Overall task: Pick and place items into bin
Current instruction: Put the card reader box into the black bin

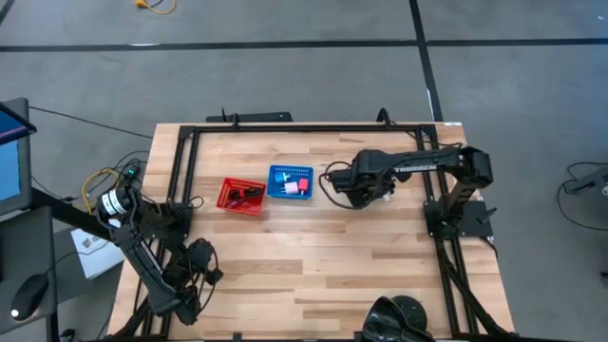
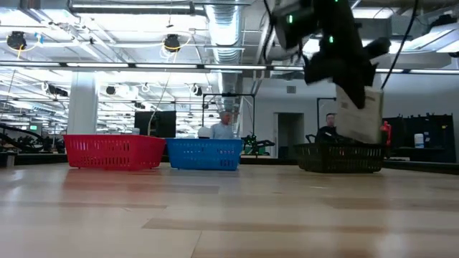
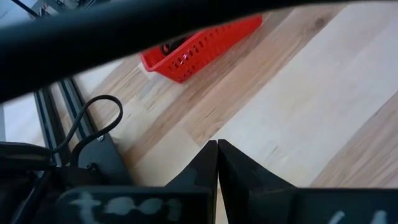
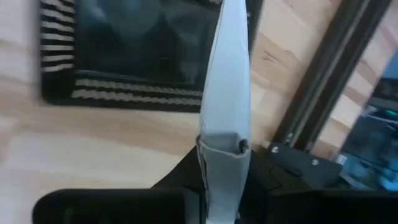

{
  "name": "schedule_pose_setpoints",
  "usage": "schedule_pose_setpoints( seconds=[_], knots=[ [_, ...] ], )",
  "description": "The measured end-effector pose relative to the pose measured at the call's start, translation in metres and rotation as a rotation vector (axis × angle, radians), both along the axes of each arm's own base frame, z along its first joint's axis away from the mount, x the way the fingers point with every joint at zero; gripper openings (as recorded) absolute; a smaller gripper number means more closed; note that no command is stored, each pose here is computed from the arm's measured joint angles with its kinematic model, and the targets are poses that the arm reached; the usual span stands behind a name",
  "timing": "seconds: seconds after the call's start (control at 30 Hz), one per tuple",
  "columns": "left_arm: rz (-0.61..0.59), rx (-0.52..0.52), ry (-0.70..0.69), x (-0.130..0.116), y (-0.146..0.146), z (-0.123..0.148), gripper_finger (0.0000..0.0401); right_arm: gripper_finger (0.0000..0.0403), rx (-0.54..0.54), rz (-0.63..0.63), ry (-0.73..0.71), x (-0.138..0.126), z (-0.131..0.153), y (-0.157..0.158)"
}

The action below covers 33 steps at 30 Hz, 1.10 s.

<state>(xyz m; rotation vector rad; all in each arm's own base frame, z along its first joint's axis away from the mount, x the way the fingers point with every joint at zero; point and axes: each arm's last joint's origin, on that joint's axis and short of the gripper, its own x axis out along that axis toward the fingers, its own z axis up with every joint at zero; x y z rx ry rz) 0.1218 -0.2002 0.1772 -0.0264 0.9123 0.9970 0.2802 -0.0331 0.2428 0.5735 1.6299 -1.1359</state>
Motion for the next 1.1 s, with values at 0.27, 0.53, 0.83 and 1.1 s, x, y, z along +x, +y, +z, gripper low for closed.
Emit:
schedule_pose_setpoints(
  seconds=[0.27, 0.53, 0.83, 1.1],
  knots=[
    [-0.002, 0.004, -0.018, 0.001, 0.000, 0.000, 0.0000, 0.0052, 0.128, 0.059, 0.136, 0.012, -0.037, -0.008],
    [0.000, 0.001, -0.020, 0.001, 0.000, 0.000, 0.0000, 0.0094, 0.190, 0.122, 0.205, 0.024, -0.055, -0.020],
    [0.000, 0.000, -0.020, 0.001, 0.000, 0.000, 0.0000, 0.0147, 0.179, 0.086, 0.154, 0.031, -0.048, -0.032],
    [0.001, -0.001, -0.019, 0.001, 0.000, 0.000, 0.0000, 0.0157, 0.147, 0.099, 0.014, 0.050, -0.018, -0.036]
  ],
)
